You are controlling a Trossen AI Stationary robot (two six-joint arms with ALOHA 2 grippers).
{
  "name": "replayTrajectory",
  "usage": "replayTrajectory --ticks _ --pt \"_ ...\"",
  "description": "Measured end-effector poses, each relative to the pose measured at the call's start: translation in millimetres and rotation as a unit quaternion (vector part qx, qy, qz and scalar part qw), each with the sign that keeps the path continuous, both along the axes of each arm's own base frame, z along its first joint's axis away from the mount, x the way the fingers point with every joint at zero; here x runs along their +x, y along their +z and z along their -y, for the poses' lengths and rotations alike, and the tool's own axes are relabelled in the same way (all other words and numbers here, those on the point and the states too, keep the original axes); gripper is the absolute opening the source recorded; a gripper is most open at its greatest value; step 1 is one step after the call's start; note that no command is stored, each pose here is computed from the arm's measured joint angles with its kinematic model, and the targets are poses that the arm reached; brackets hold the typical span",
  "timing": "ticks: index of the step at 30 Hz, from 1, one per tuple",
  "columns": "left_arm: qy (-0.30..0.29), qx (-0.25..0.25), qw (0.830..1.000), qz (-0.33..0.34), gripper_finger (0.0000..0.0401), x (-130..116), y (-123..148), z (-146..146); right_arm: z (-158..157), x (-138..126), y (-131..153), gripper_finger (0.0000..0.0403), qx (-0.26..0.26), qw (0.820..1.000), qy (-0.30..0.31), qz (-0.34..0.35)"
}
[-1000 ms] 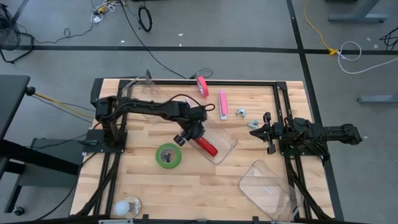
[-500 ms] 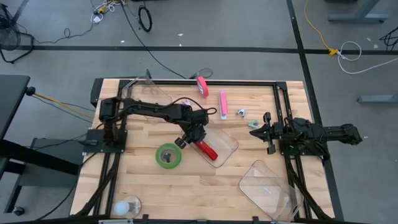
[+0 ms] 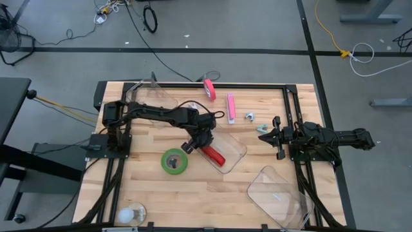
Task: Pick and place Stapler, Stapler remover, tape
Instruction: Put the red stapler into the center transparent bin, then put the green tape into the top transparent bin
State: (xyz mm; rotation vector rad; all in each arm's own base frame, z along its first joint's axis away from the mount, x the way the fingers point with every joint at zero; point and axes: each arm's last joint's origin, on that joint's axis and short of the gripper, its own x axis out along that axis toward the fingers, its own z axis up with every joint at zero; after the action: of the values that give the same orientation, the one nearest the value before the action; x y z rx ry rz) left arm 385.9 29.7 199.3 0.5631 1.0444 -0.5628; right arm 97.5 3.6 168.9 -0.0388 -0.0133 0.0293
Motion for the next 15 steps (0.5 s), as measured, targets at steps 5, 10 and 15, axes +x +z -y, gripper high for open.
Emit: replayTrajectory --ticks 5,10,15 --pt "0.009 0.005 1.0 0.006 0.0248 0 2 0 0 0 0 0.0018 0.0 1.0 0.0 0.0" --pt "0.039 0.025 0.999 0.027 0.0267 -6 22 1 0 0 0 0.0018 0.0 1.0 0.0 0.0" --pt "0.056 0.026 0.996 0.067 0.0268 -18 54 9 0 0 0 0.0018 0.0 1.0 0.0 0.0"
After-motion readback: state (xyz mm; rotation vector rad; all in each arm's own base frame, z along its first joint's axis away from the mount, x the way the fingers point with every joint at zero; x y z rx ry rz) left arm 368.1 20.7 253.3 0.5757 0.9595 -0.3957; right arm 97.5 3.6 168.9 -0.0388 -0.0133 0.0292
